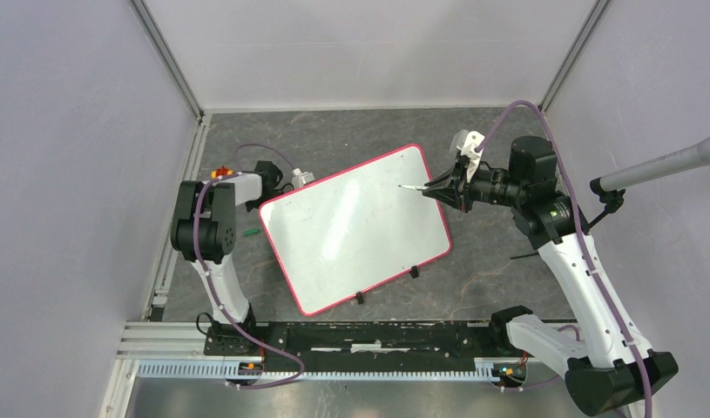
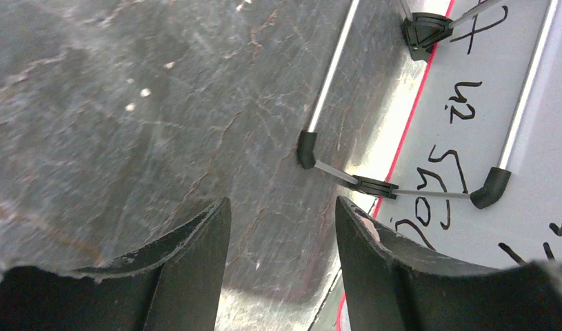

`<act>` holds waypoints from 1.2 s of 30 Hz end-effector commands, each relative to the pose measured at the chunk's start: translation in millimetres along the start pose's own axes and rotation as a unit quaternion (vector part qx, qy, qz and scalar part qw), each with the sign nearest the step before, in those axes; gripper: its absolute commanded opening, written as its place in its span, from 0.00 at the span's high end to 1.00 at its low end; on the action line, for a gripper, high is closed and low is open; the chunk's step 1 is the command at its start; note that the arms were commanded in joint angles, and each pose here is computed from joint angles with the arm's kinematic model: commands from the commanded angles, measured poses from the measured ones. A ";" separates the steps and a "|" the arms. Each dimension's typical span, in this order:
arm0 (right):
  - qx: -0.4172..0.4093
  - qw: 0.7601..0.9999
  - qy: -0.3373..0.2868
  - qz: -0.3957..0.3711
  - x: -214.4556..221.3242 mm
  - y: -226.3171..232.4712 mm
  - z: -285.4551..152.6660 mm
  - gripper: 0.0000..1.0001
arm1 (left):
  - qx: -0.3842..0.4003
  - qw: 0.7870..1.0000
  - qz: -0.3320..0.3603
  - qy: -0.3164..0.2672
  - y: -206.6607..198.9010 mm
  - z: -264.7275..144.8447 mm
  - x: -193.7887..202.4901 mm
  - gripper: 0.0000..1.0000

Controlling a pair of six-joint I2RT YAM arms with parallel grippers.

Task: Write a sentence on the whiteboard
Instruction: Adjust the whiteboard at the center of the board.

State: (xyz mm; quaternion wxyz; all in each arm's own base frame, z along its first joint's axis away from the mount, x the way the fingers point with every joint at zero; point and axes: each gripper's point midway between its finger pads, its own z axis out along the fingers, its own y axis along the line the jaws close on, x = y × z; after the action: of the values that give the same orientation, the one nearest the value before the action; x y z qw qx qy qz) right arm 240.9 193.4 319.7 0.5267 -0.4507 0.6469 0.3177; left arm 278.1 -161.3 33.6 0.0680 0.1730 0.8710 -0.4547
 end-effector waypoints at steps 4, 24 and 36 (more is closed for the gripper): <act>0.013 1.000 -0.008 -0.017 -11.4 -7.1 -3.7 1.00 | -0.003 1.000 0.003 0.018 -5.2 13.3 0.5 0.38; 0.016 1.000 -0.003 -0.010 -5.4 -9.7 -2.8 1.00 | 0.015 0.994 -0.019 0.102 -32.3 49.6 42.7 0.40; 0.012 1.000 -0.002 -0.002 -2.1 -10.8 0.5 1.00 | 0.046 0.994 -0.017 0.099 -45.6 75.2 17.4 0.51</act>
State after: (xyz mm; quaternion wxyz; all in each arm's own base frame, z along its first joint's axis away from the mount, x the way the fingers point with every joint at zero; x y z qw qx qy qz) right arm 248.7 190.1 314.2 0.5236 -0.4447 0.6567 0.3113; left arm 227.9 -221.6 26.8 -0.0574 0.1793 0.8602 -0.4740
